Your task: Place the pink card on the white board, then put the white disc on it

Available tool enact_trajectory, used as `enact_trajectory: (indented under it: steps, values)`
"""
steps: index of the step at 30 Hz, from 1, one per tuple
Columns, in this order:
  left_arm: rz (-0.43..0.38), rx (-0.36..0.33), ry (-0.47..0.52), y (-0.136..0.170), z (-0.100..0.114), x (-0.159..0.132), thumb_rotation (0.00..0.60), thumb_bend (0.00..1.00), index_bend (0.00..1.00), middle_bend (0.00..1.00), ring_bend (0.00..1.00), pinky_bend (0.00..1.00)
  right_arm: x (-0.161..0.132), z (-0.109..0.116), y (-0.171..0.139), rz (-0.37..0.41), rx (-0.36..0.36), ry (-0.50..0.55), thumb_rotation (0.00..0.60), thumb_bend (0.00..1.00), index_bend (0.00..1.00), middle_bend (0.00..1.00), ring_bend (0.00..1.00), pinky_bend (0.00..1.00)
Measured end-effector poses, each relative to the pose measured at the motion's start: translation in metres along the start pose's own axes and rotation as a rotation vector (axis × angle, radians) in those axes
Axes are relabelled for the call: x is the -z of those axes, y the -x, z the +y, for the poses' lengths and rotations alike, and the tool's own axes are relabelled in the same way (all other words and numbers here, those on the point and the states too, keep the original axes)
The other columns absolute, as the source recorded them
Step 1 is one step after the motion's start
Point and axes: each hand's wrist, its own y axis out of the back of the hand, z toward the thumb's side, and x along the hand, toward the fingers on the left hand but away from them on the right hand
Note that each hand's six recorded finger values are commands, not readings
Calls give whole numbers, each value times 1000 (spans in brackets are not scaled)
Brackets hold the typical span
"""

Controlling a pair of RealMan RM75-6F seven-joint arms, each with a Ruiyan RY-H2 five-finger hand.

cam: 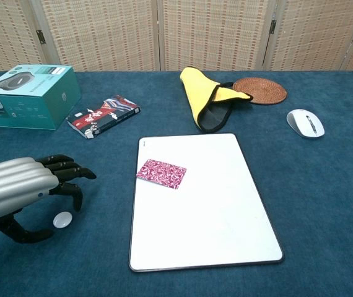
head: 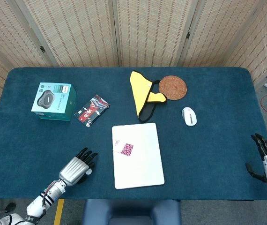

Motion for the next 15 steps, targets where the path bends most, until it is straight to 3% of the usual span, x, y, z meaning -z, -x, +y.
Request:
enact_trajectory:
  steps: [15]
  values:
    - [20, 3, 11, -7, -5, 6, 600, 365, 455, 140, 128, 0, -1, -1, 1, 1, -3, -4, 600, 368, 49, 91, 125, 24]
